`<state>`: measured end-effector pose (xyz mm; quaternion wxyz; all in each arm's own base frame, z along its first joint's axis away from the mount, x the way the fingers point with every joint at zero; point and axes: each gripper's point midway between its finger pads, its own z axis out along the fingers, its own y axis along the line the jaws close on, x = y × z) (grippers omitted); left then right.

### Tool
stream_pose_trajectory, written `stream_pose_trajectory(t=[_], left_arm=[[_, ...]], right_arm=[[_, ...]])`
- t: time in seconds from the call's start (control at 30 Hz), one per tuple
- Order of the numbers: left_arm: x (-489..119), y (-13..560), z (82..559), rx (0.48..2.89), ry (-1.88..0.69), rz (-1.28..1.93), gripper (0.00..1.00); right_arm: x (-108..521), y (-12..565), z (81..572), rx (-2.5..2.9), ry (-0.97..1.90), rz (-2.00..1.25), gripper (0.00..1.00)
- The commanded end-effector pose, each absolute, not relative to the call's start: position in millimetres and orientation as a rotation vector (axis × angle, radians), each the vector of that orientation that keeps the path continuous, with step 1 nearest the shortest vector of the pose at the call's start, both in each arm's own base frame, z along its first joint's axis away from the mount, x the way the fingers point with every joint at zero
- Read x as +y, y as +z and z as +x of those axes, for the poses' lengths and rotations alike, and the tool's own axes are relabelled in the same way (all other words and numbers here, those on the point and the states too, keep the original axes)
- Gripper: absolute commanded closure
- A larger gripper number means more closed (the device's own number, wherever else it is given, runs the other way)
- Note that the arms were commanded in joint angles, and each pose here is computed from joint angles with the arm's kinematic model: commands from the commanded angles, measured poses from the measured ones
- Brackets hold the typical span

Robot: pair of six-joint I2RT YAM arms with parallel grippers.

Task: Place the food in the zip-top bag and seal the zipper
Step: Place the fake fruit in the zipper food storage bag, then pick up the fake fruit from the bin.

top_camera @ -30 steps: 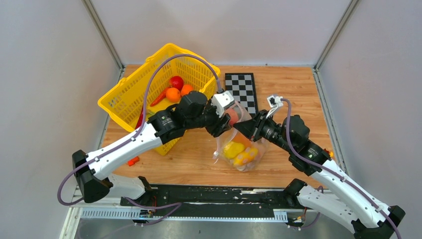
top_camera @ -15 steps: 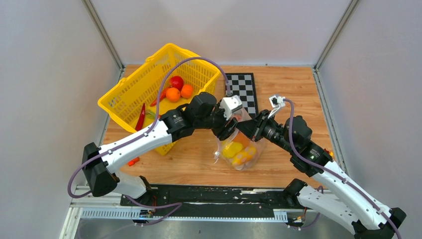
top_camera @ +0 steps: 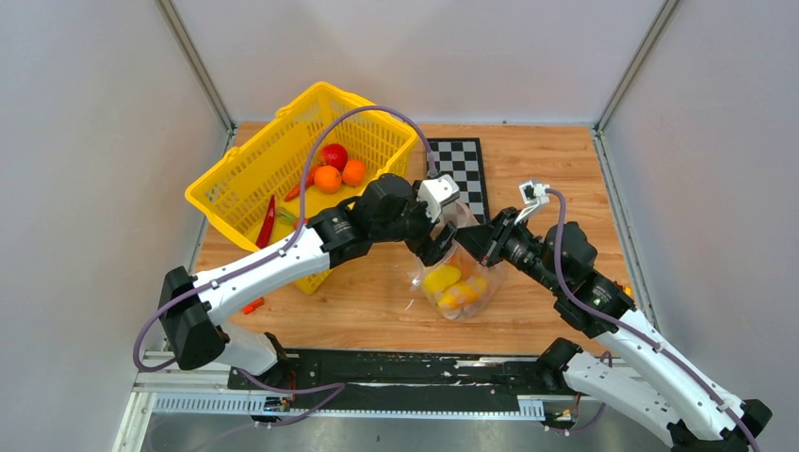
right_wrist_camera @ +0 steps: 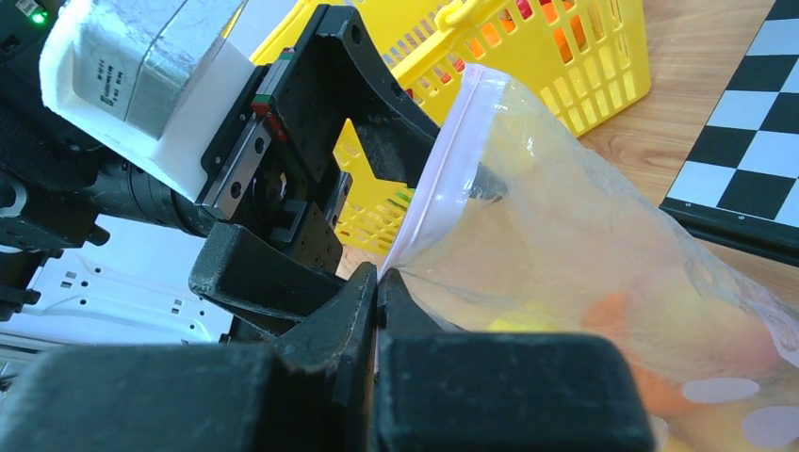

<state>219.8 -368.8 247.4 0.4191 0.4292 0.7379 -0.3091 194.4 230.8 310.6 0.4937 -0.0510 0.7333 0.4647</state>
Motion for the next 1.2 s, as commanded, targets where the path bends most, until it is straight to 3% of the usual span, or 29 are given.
stream_pose_trajectory(t=[0.0,0.23,0.57,0.87,1.17], left_arm=[[-372.6,280.7,218.2,1.753,-0.821,1.021,0.1],[-358.3,299.2,213.8,1.699,-0.806,0.995,0.09],[-308.4,322.1,236.2,1.668,-0.572,0.816,0.01],[-224.5,341.7,272.5,1.672,-0.33,0.338,0.0],[-136.8,318.2,308.8,1.837,-0.154,-0.113,0.0]], right_arm=[[225.3,322.8,198.8,1.73,1.122,-0.074,1.0],[223.5,320.1,201.3,1.742,1.1,-0.067,1.0],[224.8,318.4,202.3,1.751,1.097,-0.068,1.0],[223.6,318.0,202.1,1.752,1.089,-0.072,1.0],[223.0,319.2,200.7,1.748,1.098,-0.066,1.0]])
